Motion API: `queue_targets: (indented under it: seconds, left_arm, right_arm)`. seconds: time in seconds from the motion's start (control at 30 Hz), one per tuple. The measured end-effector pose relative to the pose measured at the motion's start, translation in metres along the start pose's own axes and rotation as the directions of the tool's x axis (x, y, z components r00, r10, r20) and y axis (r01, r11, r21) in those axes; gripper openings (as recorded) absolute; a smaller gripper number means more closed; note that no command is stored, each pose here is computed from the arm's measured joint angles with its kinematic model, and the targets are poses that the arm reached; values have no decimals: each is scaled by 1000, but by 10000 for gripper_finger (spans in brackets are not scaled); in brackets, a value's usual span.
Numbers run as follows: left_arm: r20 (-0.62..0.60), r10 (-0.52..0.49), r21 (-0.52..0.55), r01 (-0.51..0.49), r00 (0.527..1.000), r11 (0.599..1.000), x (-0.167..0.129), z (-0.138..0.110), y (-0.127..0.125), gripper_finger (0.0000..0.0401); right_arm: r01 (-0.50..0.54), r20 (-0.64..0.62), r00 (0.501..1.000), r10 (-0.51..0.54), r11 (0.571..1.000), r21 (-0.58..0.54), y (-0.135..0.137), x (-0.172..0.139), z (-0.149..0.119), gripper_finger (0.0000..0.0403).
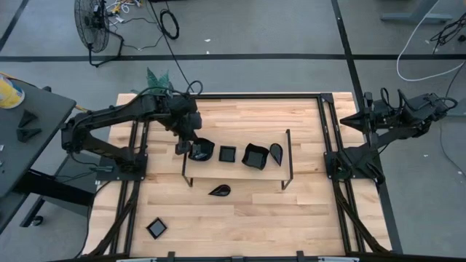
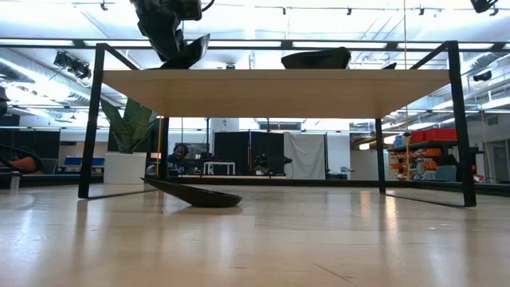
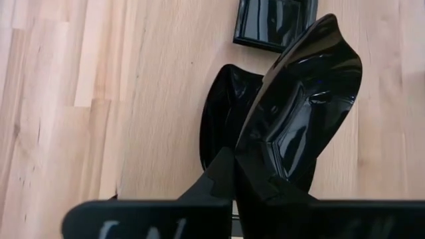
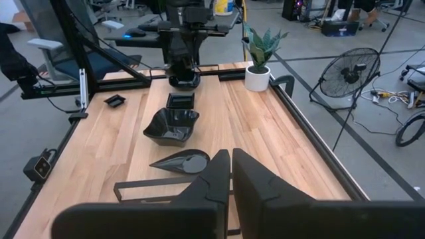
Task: Pick & Place Mini shaped plates
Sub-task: Stack the leaf shaped plate on top of the leaf shaped plate on the shelf, then stack the square plate on top of the square plate on the shelf
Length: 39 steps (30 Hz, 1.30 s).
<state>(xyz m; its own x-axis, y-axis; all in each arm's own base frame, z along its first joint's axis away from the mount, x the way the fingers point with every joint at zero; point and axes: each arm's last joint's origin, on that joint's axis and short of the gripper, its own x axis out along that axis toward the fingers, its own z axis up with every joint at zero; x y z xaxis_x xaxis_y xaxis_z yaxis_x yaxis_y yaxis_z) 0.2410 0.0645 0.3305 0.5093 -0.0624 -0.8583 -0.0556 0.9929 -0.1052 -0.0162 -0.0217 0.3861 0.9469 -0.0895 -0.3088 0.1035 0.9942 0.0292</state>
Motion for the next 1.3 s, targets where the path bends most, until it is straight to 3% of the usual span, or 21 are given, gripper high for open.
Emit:
queue_targets:
  seconds: [0.5,0.8,1.0,1.3]
  left_arm:
    - [-19,25,3,-25,1000,1000,0,-2,1,80]
    - [-31,15,-30,-16,999,999,-1,-3,-3,96]
    - [-44,-57,-77,54,997,996,-14,-12,-23,97]
    - [105,-155,-114,167,982,979,-51,-26,-70,97]
  right_arm:
    - [0,0,1000,0,1000,0,0,0,0,23]
    - [1,0,1000,-1,1000,0,0,0,0,23]
    - [0,-1,1000,0,1000,0,0,0,0,23]
    - [1,-1,1000,-1,1000,0,0,0,0,23]
